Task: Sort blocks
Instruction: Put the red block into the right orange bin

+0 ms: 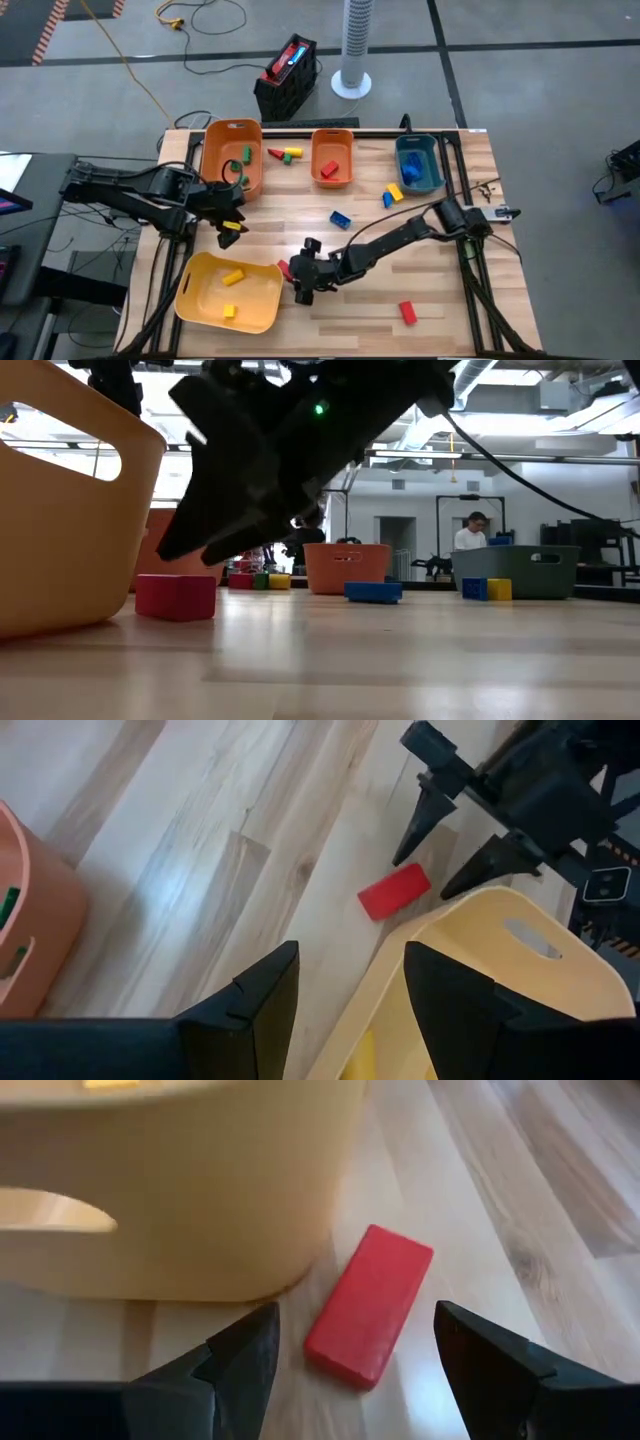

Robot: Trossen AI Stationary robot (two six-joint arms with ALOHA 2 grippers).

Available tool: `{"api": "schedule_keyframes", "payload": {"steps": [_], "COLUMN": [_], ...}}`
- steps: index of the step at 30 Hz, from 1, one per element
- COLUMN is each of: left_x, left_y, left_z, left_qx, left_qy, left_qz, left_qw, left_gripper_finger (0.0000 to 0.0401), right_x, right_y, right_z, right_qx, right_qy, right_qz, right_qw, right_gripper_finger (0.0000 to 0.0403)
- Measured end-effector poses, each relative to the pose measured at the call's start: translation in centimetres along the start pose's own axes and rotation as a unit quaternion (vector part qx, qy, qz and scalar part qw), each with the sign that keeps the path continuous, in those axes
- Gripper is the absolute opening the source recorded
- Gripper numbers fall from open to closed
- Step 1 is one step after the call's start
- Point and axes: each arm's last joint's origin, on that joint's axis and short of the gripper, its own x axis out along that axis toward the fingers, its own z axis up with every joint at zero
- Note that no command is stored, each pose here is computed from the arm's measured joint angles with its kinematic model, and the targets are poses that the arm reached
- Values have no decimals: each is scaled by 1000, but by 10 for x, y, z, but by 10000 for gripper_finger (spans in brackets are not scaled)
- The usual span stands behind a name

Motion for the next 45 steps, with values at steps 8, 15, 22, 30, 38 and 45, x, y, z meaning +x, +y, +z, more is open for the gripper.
{"api": "schedule_keyframes", "payload": {"steps": [8,15,22,30,38,45], "left_x": [0,-3,-4,-4,-4,-5], "left_y": [0,1,2,2,2,1], "left_z": [0,-1,-2,-2,-2,-1], "left_qx": [-2,-6,-5,-4,-3,-4], "left_qy": [0,0,-2,-2,0,-8], "left_qz": [0,-1,-2,-2,-1,-2], "left_qw": [1000,1000,1000,1000,1000,1000], "left_gripper_finger": [178,178,178,178,178,178], "right_x": [13,18,19,31,29,-6], "right_y": [-7,-7,-10,-20,-22,-48], "right_z": [-6,-12,-11,-16,-13,13], "right_qx": [2,-2,1,7,10,-4], "right_qy": [3,9,8,19,27,81], "right_qz": [-8,-10,-13,-6,15,-19], "right_qw": [1000,1000,1000,1000,999,997], "right_gripper_finger": [276,276,273,223,133,122]}}
